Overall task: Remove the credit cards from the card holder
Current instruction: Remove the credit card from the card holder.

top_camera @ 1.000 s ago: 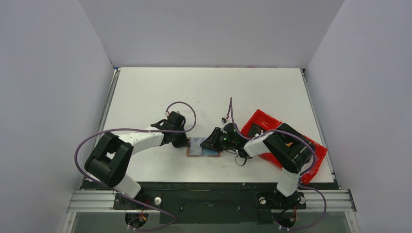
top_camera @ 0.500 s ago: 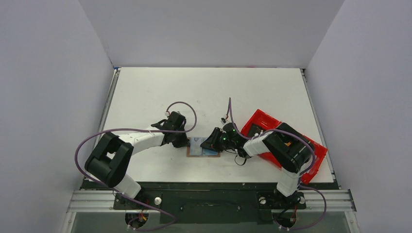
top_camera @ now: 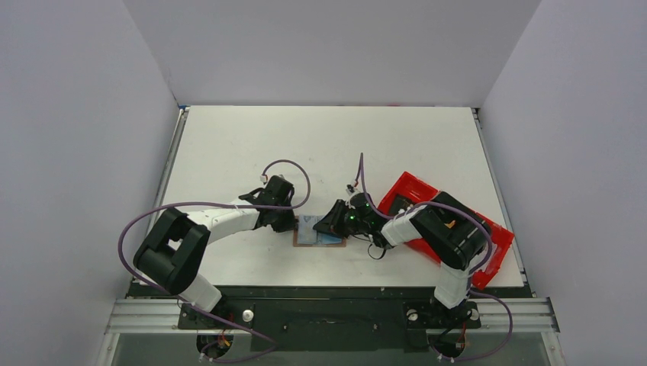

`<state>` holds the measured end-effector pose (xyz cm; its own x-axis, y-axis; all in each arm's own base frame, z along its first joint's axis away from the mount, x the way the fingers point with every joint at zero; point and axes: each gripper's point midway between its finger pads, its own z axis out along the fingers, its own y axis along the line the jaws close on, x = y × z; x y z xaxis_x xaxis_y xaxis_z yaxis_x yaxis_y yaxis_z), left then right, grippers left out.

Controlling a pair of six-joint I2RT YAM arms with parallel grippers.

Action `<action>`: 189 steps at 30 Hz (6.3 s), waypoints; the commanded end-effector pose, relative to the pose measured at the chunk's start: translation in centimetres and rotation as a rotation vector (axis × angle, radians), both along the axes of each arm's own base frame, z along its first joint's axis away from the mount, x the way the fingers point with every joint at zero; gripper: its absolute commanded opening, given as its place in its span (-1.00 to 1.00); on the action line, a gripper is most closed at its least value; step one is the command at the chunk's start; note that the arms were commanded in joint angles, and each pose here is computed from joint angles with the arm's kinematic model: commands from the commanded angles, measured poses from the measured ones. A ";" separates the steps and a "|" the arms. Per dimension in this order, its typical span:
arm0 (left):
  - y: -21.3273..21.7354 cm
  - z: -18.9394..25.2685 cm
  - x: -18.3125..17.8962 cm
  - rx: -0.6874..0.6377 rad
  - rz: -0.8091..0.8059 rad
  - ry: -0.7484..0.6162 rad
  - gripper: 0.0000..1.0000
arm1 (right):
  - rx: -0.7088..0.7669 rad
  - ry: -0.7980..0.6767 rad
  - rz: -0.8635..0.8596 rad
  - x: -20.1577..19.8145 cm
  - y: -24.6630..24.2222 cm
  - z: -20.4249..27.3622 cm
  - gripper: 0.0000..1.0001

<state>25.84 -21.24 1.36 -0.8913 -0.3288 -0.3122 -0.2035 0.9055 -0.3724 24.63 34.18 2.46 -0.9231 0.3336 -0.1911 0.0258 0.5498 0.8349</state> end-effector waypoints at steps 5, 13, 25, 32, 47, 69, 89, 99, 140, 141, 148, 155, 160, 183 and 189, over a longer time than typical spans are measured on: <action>2.4 -4.7 -5.4 0.142 -0.033 0.202 -1.00 | 0.177 -0.092 0.050 0.5 3.2 4.3 -0.74; 2.7 -5.0 -5.5 0.153 -0.031 0.206 -1.00 | 0.202 -0.102 0.043 0.4 2.9 4.9 -0.81; 3.6 -5.1 -5.9 0.182 -0.023 0.205 -1.00 | 0.176 -0.102 0.014 0.5 1.6 4.4 -1.00; 4.8 -5.2 -6.3 0.194 0.000 0.209 -1.00 | 0.014 -0.090 0.009 0.3 -0.5 2.1 -1.00; 4.7 -5.4 -6.2 0.184 0.004 0.211 -1.00 | -0.214 -0.084 0.029 -0.4 -3.6 -0.6 -1.00; 1.6 2.8 -2.3 0.089 -0.098 -0.003 -1.00 | -0.170 -0.070 0.047 -0.3 -2.6 -1.0 -1.00; -1.3 3.7 0.2 0.004 -0.134 -0.090 -0.74 | -0.153 -0.078 0.055 0.1 -1.9 -0.3 -0.85; -0.7 1.4 0.2 0.058 -0.131 -0.052 -0.81 | -0.144 -0.084 0.057 0.3 -1.7 0.2 -0.81; 2.8 -4.3 -3.2 0.227 -0.046 0.156 -1.00 | -0.228 -0.078 -0.016 0.7 -3.9 -0.2 -1.00; 2.8 -4.3 -3.2 0.228 -0.046 0.157 -1.00 | -0.231 -0.079 -0.015 0.7 -4.0 -0.2 -1.00; 2.9 -4.5 -3.3 0.231 -0.045 0.162 -1.00 | -0.269 -0.090 -0.019 0.7 -4.7 -0.1 -1.00; 2.8 -4.4 -3.3 0.229 -0.046 0.160 -1.00 | -0.305 -0.099 -0.024 0.6 -6.0 0.1 -1.00; 2.7 -4.2 -3.1 0.224 -0.046 0.154 -1.00 | -0.330 -0.110 -0.021 0.5 -6.6 0.6 -1.00; 0.9 0.6 -0.8 0.142 -0.063 0.037 -0.87 | -0.386 -0.189 -0.015 0.5 -8.1 5.2 -1.00; -0.5 4.8 1.0 0.092 -0.085 -0.048 -0.57 | -0.381 -0.209 -0.024 0.6 -8.2 6.6 -1.00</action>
<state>25.35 -20.99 2.29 -0.9185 -0.2403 -0.3139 -0.1576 0.9508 -0.2667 23.70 25.85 6.15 -0.8857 0.2013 -0.4183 -0.0732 0.8292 0.5541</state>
